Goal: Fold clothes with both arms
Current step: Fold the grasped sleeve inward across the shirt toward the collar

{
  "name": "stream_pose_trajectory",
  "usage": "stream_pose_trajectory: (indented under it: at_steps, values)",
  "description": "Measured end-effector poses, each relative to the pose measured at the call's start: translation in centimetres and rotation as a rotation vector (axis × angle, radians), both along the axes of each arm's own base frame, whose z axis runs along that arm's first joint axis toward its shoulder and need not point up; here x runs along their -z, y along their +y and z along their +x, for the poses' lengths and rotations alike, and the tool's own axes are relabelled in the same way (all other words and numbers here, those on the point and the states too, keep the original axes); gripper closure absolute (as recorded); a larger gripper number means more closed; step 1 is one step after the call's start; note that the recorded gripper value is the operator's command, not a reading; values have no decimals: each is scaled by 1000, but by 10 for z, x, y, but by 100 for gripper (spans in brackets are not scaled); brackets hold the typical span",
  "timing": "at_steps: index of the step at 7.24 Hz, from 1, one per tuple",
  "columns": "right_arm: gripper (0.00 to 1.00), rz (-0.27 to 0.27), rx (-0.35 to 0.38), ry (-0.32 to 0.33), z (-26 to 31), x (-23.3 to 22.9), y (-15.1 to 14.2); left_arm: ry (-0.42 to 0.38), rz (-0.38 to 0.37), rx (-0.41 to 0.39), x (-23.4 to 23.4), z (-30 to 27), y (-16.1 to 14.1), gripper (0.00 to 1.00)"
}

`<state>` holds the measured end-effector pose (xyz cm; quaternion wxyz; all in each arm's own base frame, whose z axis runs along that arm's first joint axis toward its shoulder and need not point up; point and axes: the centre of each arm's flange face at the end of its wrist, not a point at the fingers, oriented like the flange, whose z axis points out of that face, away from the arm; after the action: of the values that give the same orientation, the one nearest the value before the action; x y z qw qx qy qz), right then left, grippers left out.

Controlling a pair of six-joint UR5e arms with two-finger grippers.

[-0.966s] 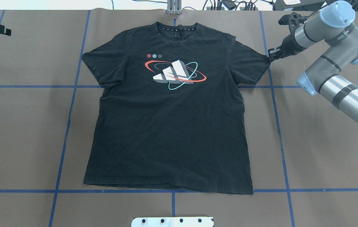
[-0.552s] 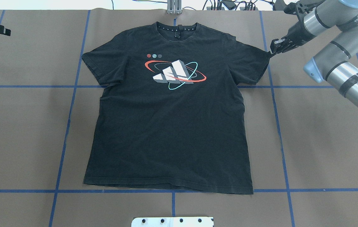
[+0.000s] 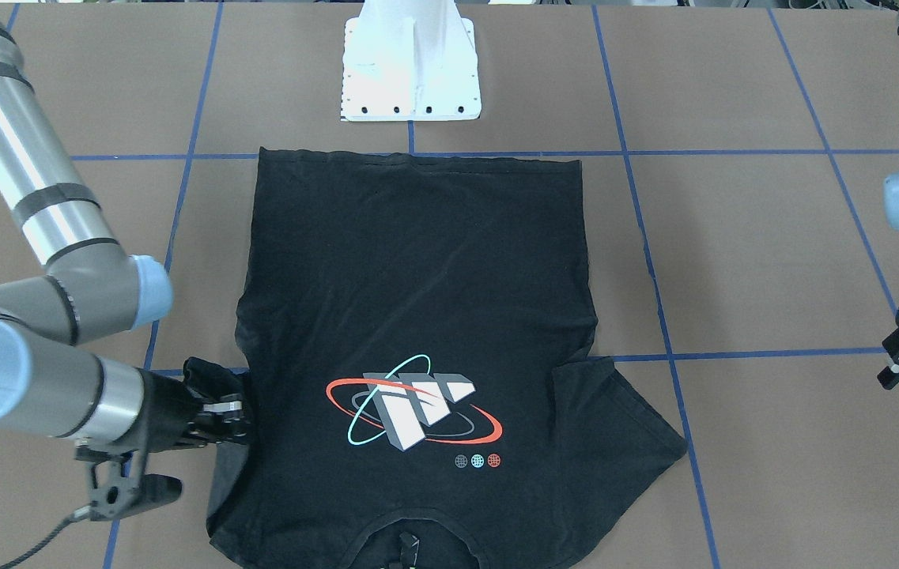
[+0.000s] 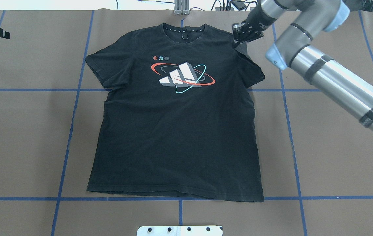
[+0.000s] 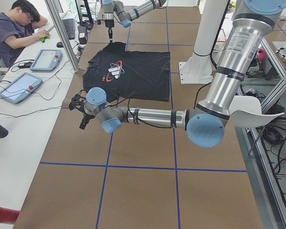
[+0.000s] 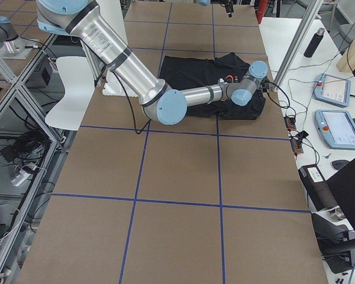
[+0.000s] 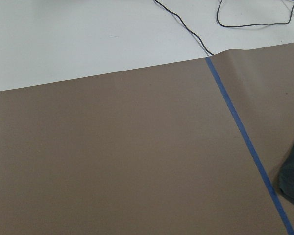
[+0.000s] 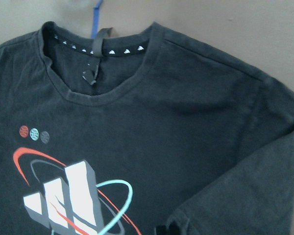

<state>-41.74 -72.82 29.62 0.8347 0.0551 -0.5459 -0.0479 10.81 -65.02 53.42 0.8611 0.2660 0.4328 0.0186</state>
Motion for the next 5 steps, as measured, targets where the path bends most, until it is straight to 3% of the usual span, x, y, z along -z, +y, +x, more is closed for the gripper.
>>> stream_pose_trajectory:
  at_steps: [2,5]
  values:
    - [100,-16,-62,85,-77,49,-15,-1,4,0,-2,-1,2,0]
    - [100,21,-133,173,-122,55,-10,2,2,2,-2,-2,2,0]
